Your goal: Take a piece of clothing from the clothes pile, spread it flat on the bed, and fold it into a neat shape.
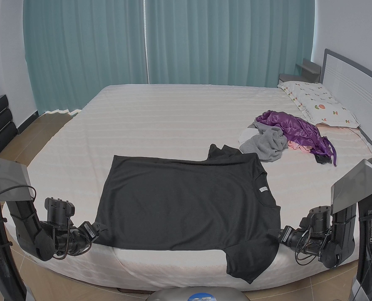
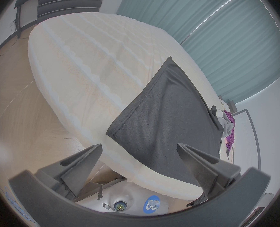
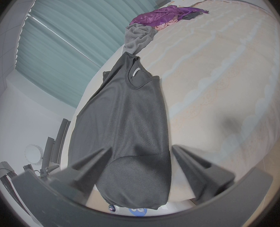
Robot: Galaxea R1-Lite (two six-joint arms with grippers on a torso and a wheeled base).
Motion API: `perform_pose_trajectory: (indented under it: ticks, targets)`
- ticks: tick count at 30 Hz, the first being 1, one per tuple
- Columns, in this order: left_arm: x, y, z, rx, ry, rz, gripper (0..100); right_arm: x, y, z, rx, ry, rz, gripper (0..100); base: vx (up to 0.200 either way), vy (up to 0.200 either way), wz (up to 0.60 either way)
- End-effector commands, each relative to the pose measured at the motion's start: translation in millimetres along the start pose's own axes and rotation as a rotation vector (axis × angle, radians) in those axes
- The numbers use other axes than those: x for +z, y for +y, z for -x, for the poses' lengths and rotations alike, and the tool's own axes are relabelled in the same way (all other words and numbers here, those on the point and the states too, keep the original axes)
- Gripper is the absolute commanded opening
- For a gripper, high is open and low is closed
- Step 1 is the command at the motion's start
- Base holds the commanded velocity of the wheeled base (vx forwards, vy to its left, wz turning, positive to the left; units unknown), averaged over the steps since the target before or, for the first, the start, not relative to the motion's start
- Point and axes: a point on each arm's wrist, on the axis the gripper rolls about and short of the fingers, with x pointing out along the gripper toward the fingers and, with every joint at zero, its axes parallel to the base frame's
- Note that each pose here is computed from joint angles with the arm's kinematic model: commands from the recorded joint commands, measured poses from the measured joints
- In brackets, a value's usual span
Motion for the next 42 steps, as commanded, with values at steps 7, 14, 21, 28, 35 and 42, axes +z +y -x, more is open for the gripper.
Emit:
perform_pose_trajectory:
  ticks: [7,14,21,28,35,42]
  targets:
    - [0,1,-2,0.006,0.004,0.003,100,-2,-6,5,-0.026,0.004,-0.006,0,0.0,0.0,0.0]
    - [0,2,-1,0.009,0.005,0.004,100,-1,-10,10,-0.046,0.003,-0.006,0,0.0,0.0,0.0]
    - [0,2,-1,0.009,0.005,0.003,100,-4,-16,17,-0.074,0.021,-0.008,0,0.0,0.0,0.0]
    - [-1,2,-1,0.011,0.007,0.003,100,-6,-18,21,-0.088,0.032,-0.011,0,0.0,0.0,0.0]
    - [5,4,-2,0.013,-0.01,0.017,100,0,-20,19,-0.087,0.007,-0.011,0,0.0,0.0,0.0]
    - [13,14,-6,0.037,-0.021,0.011,100,6,-23,14,-0.082,-0.013,-0.021,0,0.0,0.0,0.0]
